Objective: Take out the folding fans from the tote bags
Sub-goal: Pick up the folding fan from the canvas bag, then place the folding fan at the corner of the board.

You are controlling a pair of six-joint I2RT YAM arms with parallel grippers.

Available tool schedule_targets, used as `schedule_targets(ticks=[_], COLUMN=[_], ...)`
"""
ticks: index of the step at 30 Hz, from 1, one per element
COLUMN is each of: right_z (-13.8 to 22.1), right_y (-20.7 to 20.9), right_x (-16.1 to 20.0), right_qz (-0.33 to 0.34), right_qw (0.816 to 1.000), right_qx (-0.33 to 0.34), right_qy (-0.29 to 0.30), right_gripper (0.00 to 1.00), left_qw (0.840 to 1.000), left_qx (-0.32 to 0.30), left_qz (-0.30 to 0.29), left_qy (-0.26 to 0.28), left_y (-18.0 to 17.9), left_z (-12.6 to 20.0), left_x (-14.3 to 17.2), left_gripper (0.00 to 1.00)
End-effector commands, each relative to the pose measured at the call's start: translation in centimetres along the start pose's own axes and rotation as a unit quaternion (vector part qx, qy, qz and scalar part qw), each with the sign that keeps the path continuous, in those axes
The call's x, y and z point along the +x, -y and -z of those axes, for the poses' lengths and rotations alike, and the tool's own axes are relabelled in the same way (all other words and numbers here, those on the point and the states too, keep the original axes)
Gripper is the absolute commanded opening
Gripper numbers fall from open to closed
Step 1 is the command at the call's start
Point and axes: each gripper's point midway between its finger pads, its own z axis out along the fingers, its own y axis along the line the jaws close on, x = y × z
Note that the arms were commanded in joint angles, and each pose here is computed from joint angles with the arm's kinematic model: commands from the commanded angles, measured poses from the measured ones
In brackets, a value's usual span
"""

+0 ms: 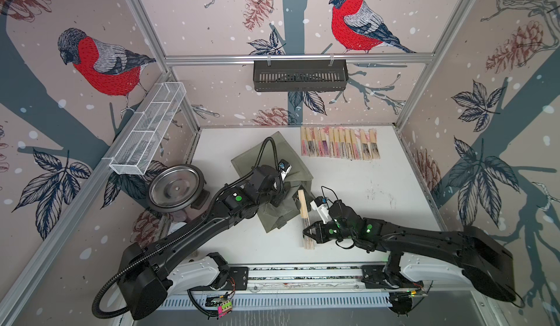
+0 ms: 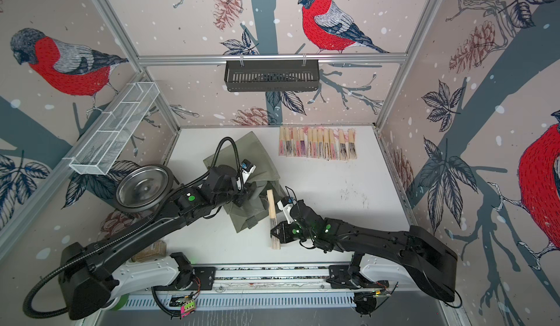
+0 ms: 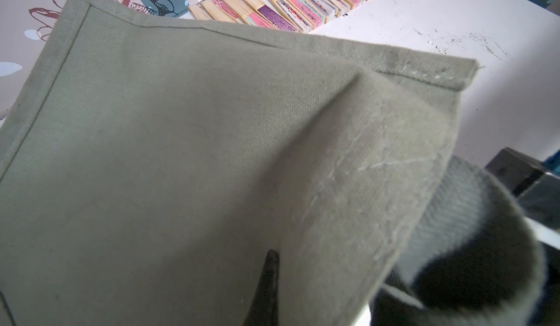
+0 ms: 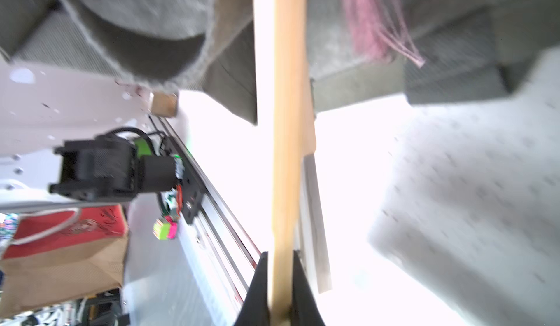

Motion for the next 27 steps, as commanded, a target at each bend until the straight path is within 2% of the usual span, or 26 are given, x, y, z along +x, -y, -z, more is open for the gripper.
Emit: schedule_targets(ticks=[1, 6, 10, 14, 18, 23, 26, 27], right_z=[1.6, 4.4, 7.6, 11.0, 14.7, 18.1, 20.7, 21.9], right_y=[3.7, 2.2, 0.7, 0.6, 4.0, 11.1, 17.0, 19.6], right_x=[2.6, 1.7, -1.3, -5.7, -10.7, -16.9, -20.3, -21.1], right_qz=[0.035, 0.074, 0.085, 0.075, 0.032, -0.019, -0.059, -0.079], right_qw=[0.994, 0.993, 0.989, 0.976, 0.948, 0.907, 0.858, 0.831], right_qx=[0.09, 0.093, 0.109, 0.155, 0.25, 0.364, 0.464, 0.509], right_qy=[-0.046, -0.025, 0.045, 0.135, 0.196, 0.212, 0.212, 0.21], right_gripper=[0.07, 0.07, 0.08, 0.08, 0.09, 0.09, 0.09, 0.09], left_qw=[1.0, 1.0, 1.0, 1.0, 1.0, 1.0, 1.0, 1.0], left_qx=[-0.002, -0.018, -0.026, -0.026, -0.016, -0.014, -0.01, -0.008], left_qz=[-0.002, 0.002, 0.003, 0.003, 0.003, 0.003, 0.004, 0.004], left_qy=[0.011, 0.01, 0.008, 0.001, 0.0, 0.009, 0.011, 0.011], left_y=[-0.1, -0.6, -0.9, -1.0, -0.6, -0.5, -0.4, -0.4], left_z=[0.3, 0.3, 0.3, 0.1, 0.1, 0.4, 0.5, 0.5], left_x=[-0.7, -0.6, -0.5, -0.3, -0.3, -0.6, -0.7, -0.7], left_gripper=[0.0, 0.0, 0.0, 0.0, 0.0, 0.0, 0.0, 0.0])
